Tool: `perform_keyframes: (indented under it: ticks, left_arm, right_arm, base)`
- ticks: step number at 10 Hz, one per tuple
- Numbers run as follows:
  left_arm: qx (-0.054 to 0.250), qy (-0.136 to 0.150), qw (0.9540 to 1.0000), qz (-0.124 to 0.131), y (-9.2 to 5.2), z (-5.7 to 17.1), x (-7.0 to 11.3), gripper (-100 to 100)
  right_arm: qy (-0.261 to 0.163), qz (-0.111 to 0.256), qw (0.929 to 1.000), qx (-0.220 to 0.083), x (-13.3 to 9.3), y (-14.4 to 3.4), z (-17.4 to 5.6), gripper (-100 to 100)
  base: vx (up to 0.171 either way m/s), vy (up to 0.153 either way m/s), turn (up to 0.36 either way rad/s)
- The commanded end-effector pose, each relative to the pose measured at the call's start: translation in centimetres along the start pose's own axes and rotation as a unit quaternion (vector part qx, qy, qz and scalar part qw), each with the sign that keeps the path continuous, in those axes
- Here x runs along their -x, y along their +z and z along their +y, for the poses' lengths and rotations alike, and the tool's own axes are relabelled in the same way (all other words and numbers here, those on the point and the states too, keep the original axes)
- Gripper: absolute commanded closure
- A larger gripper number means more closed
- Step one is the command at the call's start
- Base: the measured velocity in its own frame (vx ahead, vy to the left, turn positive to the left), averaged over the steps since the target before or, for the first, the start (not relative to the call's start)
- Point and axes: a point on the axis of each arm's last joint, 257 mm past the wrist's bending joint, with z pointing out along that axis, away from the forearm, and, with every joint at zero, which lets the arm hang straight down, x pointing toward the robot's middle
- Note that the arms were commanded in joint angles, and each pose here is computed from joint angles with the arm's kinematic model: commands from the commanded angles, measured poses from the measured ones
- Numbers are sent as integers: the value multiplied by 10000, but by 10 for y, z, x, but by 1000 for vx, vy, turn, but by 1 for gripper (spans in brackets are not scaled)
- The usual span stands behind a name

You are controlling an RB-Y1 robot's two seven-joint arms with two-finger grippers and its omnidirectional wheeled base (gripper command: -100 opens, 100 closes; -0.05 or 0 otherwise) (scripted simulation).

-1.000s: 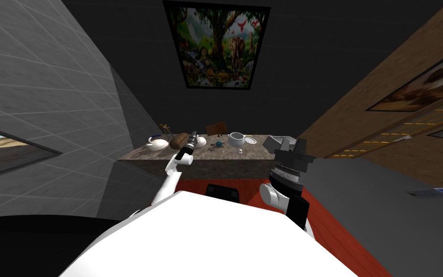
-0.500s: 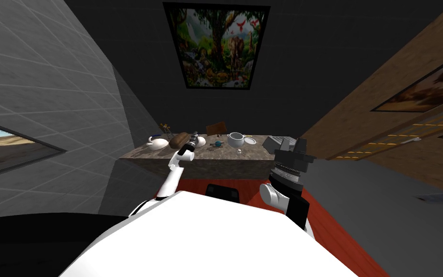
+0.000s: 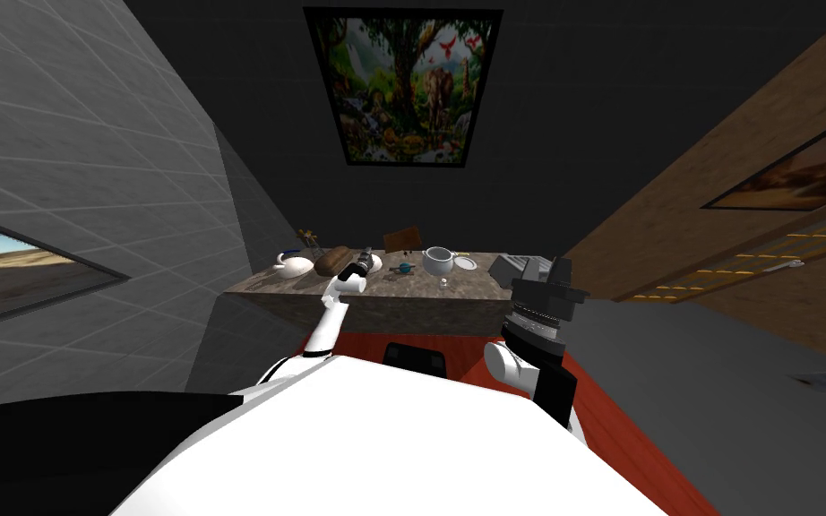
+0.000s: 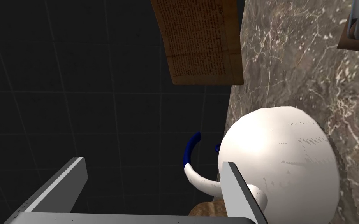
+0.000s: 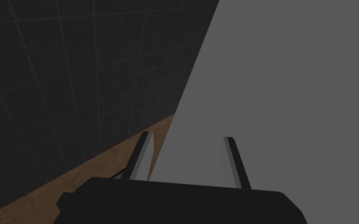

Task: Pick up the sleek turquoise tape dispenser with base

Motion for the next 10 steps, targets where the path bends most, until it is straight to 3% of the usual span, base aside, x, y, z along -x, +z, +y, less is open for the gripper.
perform_keyframes:
  ticks: [1, 4, 7, 9, 10]
  left_arm:
    - [231, -57, 9997, -15, 4, 9, -1, -100]
    - [571, -167, 9982, -29, 13, 22, -3, -100]
    - [984, -383, 9944, -20, 28, 33, -11, -100]
    - [1168, -381, 9924, -38, 26, 43, -11, -100]
    - [1345, -484, 9897, -29, 33, 46, -16, -100]
  right_arm:
    - [0, 0, 10000, 0, 0, 0, 0, 0]
    - [0, 0, 10000, 0, 0, 0, 0, 0]
    - [0, 0, 10000, 0, 0, 0, 0, 0]
    - [0, 0, 10000, 0, 0, 0, 0, 0]
    - [0, 0, 10000, 0, 0, 0, 0, 0]
  base:
    - [13, -49, 23]
    - [8, -34, 18]
    - [22, -59, 30]
    - [7, -42, 7]
    - [14, -39, 26]
